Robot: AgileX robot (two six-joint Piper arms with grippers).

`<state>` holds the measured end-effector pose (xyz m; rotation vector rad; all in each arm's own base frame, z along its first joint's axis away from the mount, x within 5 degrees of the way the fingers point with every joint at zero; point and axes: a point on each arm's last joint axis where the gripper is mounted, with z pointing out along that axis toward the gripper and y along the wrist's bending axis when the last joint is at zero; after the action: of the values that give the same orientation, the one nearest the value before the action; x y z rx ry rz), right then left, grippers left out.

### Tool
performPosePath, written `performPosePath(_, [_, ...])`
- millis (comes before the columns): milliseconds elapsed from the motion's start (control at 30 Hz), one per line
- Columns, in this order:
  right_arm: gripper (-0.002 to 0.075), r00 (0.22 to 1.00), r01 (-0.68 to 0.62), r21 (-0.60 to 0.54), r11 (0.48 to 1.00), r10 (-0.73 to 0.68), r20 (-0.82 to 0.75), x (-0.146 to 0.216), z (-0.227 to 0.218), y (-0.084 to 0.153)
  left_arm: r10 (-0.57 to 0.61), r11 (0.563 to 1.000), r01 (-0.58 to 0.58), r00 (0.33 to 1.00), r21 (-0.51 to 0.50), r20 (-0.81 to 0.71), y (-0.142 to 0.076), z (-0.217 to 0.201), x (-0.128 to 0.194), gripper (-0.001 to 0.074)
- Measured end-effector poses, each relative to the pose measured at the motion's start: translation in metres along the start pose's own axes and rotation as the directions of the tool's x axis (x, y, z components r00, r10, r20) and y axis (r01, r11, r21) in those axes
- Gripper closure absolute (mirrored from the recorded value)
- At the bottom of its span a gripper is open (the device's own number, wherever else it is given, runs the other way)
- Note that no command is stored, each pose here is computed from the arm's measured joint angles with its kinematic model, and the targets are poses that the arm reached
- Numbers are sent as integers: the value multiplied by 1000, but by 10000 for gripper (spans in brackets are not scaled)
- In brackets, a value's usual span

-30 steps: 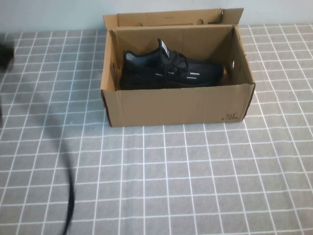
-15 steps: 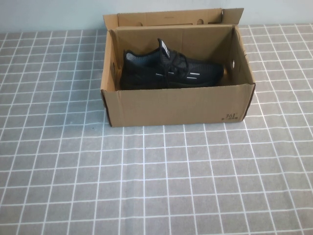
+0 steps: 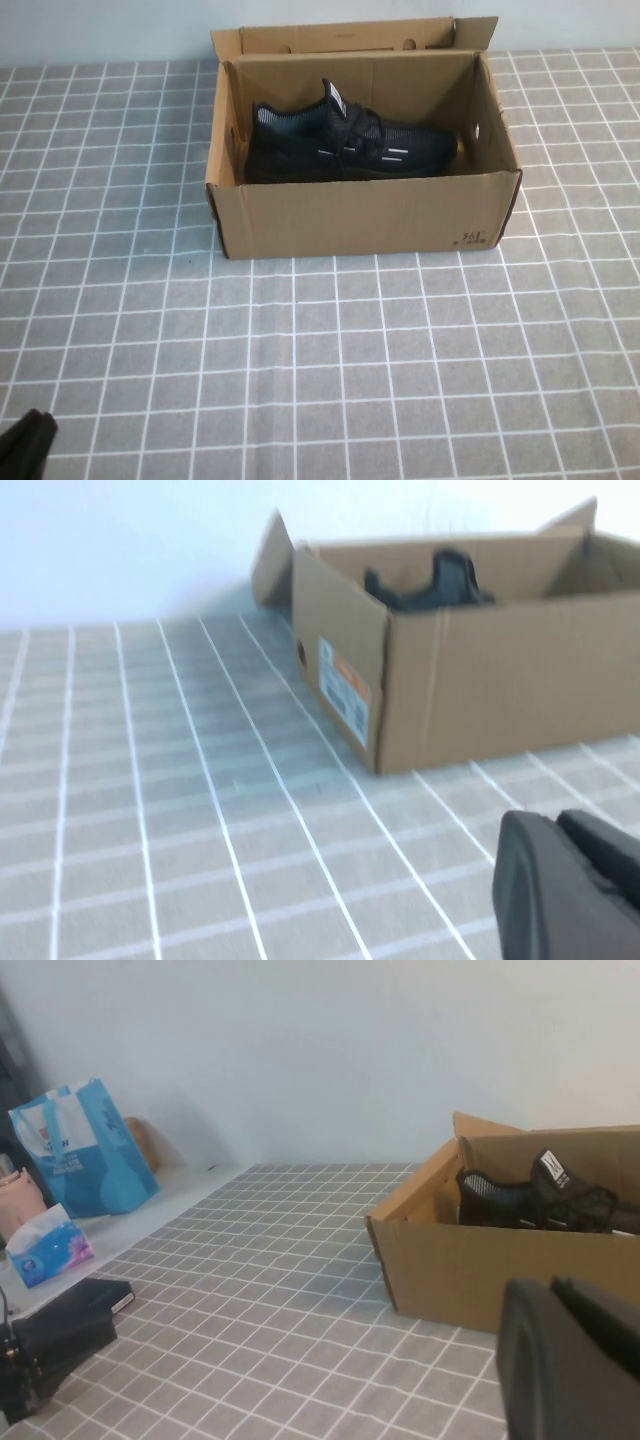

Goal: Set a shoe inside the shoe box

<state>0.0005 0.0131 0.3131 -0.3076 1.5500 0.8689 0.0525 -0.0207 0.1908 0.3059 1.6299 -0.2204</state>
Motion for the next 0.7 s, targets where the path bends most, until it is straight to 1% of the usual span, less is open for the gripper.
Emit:
performPosePath(233, [742,1000,-5,-3,1000,5,0,0,0,0,2,999,2,997,40,-79,-4,0,7,736])
performPosePath(533, [742,1000,-8,-4,1000,8,-1,0,0,0,4,999,0,996,43,-85,-4,0,8,736])
performPosePath(567, [742,1000,1,1,1000,-1,0,0,0,0,6,999,-2,996,44,-85,-4,0,8,736])
performPosePath(633, [742,998,60,33,998,-60,11,-1,0,-3,5,999,-2,996,44,-86,-4,0,8,736])
performPosePath(700, [742,994,108,86,990,-111,23,-1,1,-6,5,999,-2,996,44,-86,-4,0,8,736])
